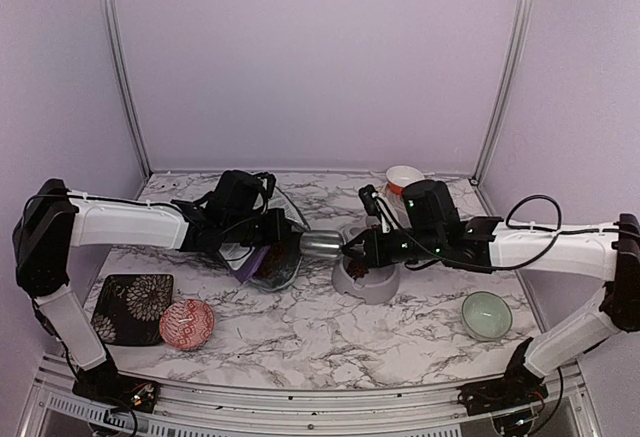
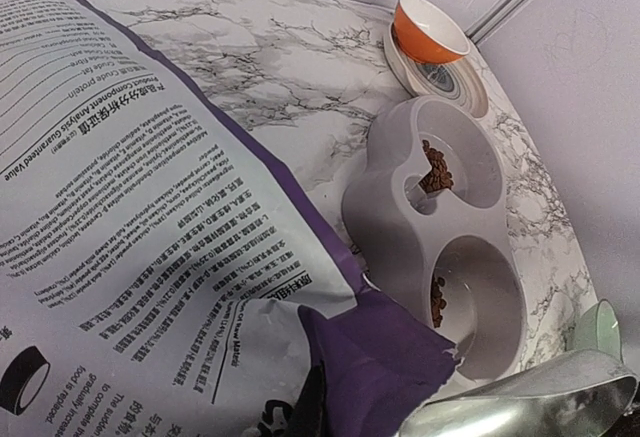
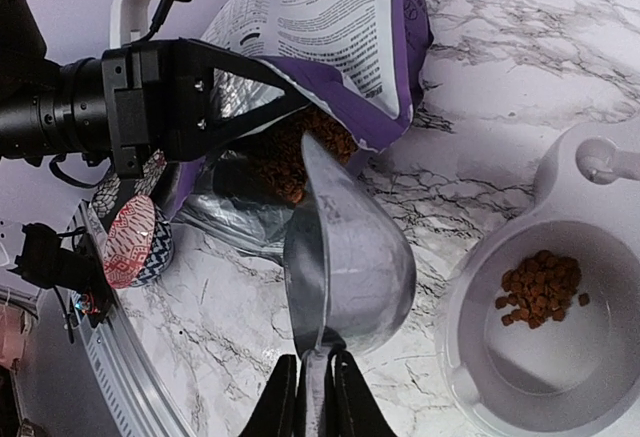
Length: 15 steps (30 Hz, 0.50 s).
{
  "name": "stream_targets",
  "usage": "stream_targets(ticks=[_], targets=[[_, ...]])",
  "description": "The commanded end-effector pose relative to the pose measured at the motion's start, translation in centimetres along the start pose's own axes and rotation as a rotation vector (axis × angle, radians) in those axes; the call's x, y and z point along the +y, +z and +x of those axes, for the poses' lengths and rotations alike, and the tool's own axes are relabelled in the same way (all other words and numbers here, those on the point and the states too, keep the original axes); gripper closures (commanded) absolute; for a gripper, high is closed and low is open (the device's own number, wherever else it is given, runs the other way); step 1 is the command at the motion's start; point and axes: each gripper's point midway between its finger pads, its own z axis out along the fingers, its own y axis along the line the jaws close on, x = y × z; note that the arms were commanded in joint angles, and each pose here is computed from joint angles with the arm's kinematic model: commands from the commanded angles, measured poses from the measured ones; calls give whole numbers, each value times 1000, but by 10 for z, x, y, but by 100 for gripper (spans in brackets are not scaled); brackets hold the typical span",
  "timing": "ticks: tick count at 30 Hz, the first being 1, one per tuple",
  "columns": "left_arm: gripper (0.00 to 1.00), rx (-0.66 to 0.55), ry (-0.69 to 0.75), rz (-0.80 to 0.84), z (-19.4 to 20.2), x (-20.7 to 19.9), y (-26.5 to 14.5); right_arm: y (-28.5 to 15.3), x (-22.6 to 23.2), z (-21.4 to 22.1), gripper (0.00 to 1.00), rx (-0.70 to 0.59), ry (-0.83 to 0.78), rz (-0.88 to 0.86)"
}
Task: Serve the pet food
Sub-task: Collect the pet food from the pet food bag.
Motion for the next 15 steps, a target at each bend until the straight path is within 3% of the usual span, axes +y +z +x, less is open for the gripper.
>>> stream_targets(ticks=[1, 10, 15], targets=[[100, -103, -36, 75, -39, -23, -4, 10, 23, -29, 100, -66, -32, -63], [100, -90, -55, 93, -40, -29, 5, 41, 28, -28, 100, -52, -21, -68], [100, -89, -57, 99, -41, -30, 6, 58, 13, -32, 100, -41, 16, 15]])
